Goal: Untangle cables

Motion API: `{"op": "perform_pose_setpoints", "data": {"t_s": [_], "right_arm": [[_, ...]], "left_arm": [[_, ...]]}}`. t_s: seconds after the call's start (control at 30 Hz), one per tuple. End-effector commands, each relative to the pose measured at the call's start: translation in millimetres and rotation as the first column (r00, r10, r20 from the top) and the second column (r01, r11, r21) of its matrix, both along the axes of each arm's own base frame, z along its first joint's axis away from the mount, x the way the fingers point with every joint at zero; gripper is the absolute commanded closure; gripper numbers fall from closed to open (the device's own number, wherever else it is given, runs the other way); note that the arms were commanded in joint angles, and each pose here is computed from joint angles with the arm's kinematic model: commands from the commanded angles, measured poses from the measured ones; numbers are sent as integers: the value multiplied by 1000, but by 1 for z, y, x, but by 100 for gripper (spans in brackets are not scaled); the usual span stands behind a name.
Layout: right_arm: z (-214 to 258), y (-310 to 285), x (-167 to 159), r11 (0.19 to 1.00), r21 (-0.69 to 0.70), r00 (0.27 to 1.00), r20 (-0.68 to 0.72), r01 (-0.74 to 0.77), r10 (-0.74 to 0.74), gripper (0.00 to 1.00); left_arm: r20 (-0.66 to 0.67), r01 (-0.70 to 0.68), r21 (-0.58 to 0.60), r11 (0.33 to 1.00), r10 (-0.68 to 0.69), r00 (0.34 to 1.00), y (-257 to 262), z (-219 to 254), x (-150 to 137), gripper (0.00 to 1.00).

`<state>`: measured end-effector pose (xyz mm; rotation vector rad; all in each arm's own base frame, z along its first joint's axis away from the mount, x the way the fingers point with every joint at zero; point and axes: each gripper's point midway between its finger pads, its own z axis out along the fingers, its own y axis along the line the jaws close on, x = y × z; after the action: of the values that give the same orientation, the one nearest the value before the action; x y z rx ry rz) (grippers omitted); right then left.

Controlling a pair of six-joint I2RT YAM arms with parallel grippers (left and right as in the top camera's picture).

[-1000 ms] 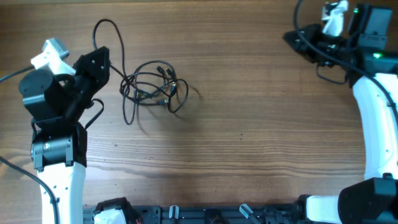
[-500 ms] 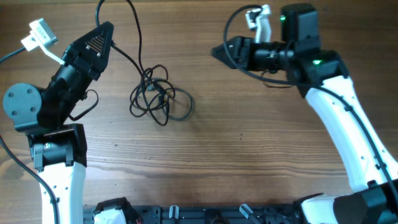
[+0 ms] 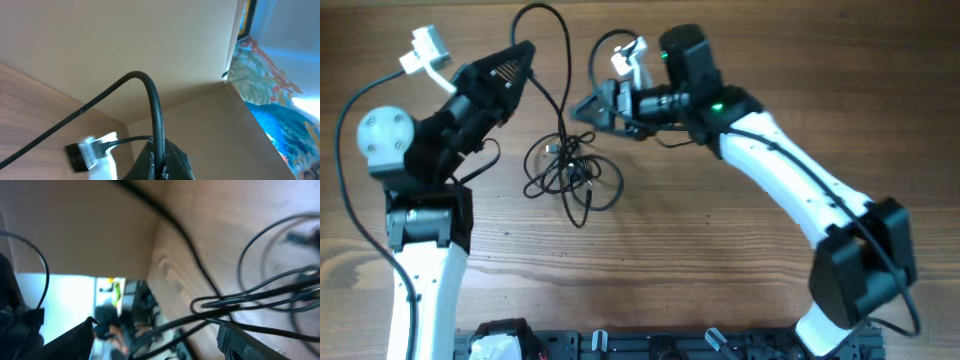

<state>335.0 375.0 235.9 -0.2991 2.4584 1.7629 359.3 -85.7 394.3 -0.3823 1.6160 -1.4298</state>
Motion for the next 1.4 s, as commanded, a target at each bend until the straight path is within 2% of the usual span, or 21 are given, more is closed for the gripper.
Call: {"op": "perform_pose_setpoints", "data": {"t_s": [0.0, 0.27, 0.53, 0.6, 0.73, 0.8, 0.93, 1.03, 1.07, 1.17, 1.3, 1.37], "right_arm": [[-7, 13, -17, 995, 44, 990, -110, -89, 94, 19], [-12, 11, -14, 993, 39, 993, -48, -107, 109, 23], [-29, 23, -21, 994, 1, 990, -83, -110, 110, 24], [-38, 32, -23, 995, -9, 990, -99, -104, 103, 28], [-43, 55, -21, 995, 28, 989, -115, -93, 95, 36], [-48, 62, -16, 998, 26, 991, -120, -63, 65, 44], [-51, 61, -2, 1000, 20, 998, -64, -21, 23, 68], [-58, 51, 9, 1000, -6, 1000, -24, -2, 2, 93], [-63, 43, 15, 1000, -27, 1000, -15, 13, -13, 96], [-73, 17, 34, 997, -65, 999, 13, 46, -45, 96], [-78, -31, 76, 978, -115, 984, 58, 175, -170, 96], [-73, -51, 90, 969, -112, 975, 65, 221, -215, 96]], "left_arm": [[-13, 33, -3, 999, -33, 999, -8, -3, 4, 96], [13, 26, 57, 998, -27, 1000, -7, -10, 8, 96], [13, 26, 56, 998, -27, 1000, -7, -10, 8, 96], [13, 26, 56, 998, -27, 1000, -8, -10, 8, 96], [12, 26, 56, 998, -27, 1000, -8, -10, 8, 96], [11, 27, 56, 998, -28, 1000, -8, -10, 8, 96], [-7, 28, 54, 998, -27, 1000, -8, -14, 9, 96], [-3, 25, 70, 997, -25, 1000, -7, -16, 9, 96], [6, 23, 92, 996, -23, 1000, -7, -17, 9, 96], [-24, -3, 192, 981, 8, 1000, -3, -41, 12, 96], [-245, -82, 301, 950, 160, 956, 19, -104, 14, 96], [-298, -91, 350, 932, 203, 933, 26, -123, 11, 96]]}}
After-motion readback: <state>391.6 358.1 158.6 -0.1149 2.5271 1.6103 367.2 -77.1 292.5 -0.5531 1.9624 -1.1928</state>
